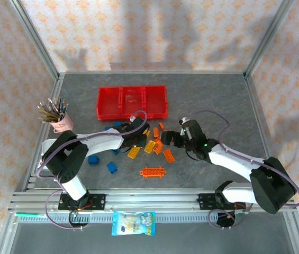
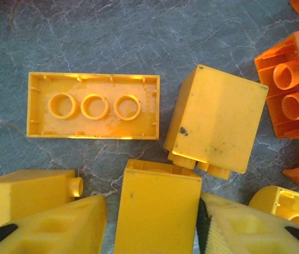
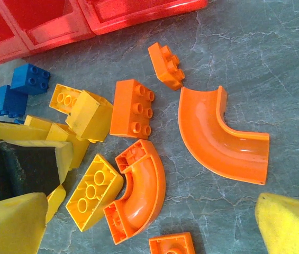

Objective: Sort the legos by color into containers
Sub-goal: Pick up the lego from the center of the table, then place the lego in the container.

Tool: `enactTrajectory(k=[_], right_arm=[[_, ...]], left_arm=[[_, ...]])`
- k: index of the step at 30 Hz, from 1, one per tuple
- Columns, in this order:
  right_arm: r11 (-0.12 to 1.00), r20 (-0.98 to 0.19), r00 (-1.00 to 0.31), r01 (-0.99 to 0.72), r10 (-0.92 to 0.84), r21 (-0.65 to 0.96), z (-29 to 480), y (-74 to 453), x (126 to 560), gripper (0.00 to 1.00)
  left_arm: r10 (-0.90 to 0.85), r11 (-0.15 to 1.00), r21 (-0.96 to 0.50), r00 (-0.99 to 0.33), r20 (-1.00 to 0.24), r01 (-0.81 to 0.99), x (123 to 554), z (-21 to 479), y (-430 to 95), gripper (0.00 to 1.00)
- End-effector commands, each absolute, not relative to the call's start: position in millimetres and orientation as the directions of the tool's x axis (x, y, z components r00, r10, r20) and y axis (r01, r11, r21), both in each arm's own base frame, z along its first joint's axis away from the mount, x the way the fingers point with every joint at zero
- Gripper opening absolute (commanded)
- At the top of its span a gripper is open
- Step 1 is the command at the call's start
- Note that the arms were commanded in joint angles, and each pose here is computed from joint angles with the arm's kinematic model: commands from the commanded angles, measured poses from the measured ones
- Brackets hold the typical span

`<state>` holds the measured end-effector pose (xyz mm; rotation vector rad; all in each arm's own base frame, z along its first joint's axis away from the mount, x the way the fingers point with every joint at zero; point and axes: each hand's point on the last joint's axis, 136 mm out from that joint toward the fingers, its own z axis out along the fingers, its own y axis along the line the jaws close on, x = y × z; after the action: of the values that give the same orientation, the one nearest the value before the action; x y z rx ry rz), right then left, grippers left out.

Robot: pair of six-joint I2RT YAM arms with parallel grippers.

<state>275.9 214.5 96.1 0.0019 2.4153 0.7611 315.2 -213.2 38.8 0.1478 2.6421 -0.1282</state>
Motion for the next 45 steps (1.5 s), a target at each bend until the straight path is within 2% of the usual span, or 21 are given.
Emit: enactTrajectory(k=[1,7,14,24,36,45], right_arm=[[0.835,-0.576,-0.796,-0.181,0.186,0.52,106,214,280,1.0],[0.837,-0.586,-0.788,-0.184,0.188,0.516,111,213,281,1.0],[0.832,-0.605,-0.772,-0.197,0.196,0.52,126,214,284,1.0],[0.786,-0.631,-0.744,-0.246,0.222,0.567,161,230,296,1.0],[0.747,-0.656,-0.707,-0.282,0.263,0.602,183,266,326,0.99],[0.761,-0.683,-0.688,-0.298,0.246,0.576,184,278,341,1.0]], left_arm=[[0.112,0.989,-0.034,-0.867,-0.485,0.147,319,44,-216,0.44],[0.116,0.988,-0.031,-0.865,-0.489,0.15,316,46,-213,0.34],[0.087,0.987,-0.068,-0.847,-0.525,0.143,316,64,-213,0.33],[-0.053,0.993,-0.116,-0.728,-0.683,0.037,331,132,-189,0.33],[-0.358,0.931,-0.248,-0.531,-0.768,-0.269,399,180,-78,0.33],[-0.379,0.913,-0.235,-0.481,-0.79,-0.334,464,178,-41,0.33]])
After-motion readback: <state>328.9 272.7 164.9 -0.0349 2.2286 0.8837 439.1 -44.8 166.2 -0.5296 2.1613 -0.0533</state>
